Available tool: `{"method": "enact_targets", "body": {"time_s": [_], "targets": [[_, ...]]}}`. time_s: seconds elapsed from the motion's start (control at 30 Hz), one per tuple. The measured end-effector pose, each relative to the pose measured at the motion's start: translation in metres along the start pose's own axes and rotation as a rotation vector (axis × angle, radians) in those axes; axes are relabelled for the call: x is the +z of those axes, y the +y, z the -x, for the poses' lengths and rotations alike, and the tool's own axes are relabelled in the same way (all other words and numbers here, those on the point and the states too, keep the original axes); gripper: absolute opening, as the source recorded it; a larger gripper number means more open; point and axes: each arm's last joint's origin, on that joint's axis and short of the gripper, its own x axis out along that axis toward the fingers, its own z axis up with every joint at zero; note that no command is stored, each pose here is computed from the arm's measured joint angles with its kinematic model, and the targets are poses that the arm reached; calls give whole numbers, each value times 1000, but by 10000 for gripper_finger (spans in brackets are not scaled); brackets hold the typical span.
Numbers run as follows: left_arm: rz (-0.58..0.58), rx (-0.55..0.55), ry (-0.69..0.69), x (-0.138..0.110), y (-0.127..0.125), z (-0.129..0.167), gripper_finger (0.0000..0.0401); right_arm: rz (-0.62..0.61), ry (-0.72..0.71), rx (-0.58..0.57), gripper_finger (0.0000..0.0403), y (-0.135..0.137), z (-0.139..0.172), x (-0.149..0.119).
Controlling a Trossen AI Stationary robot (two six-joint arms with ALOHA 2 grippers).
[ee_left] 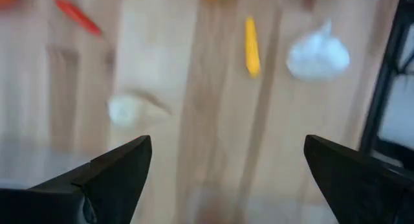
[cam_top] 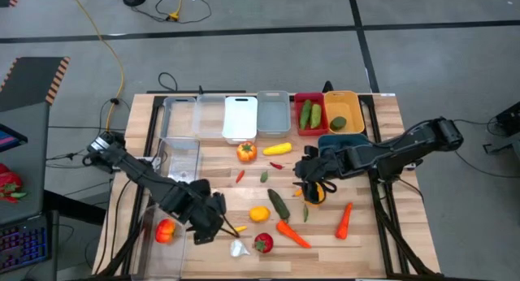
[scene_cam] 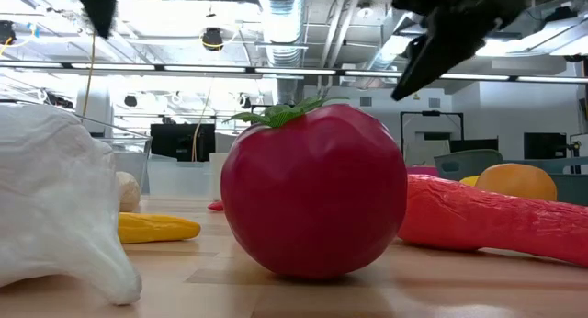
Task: Sort produce into baskets
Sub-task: Put the bottom tomato into the bottom big transparent bin
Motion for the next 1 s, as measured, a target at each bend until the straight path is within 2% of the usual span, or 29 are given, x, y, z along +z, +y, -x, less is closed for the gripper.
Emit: {"method": "enact_targets", "body": {"time_s": [0.13,0.3,0.5,0.63,0.8,1.0], "targets": [[-7,-1,-94,14,4,-1,391,-13,10,23,250,6,9,-4],[-19,-94,-247,34,1,1,391,-9,3,41,250,12,13,-4],[-120,-130,-406,53,-10,-7,391,-7,3,41,250,13,13,-4],[-205,-123,-432,62,-20,-25,391,-8,-4,41,250,13,13,-4],[-302,-121,-395,70,-34,-62,391,-6,-6,40,250,13,13,-4],[-355,-158,-382,77,-47,-98,391,-8,-6,37,250,12,13,-3]]}}
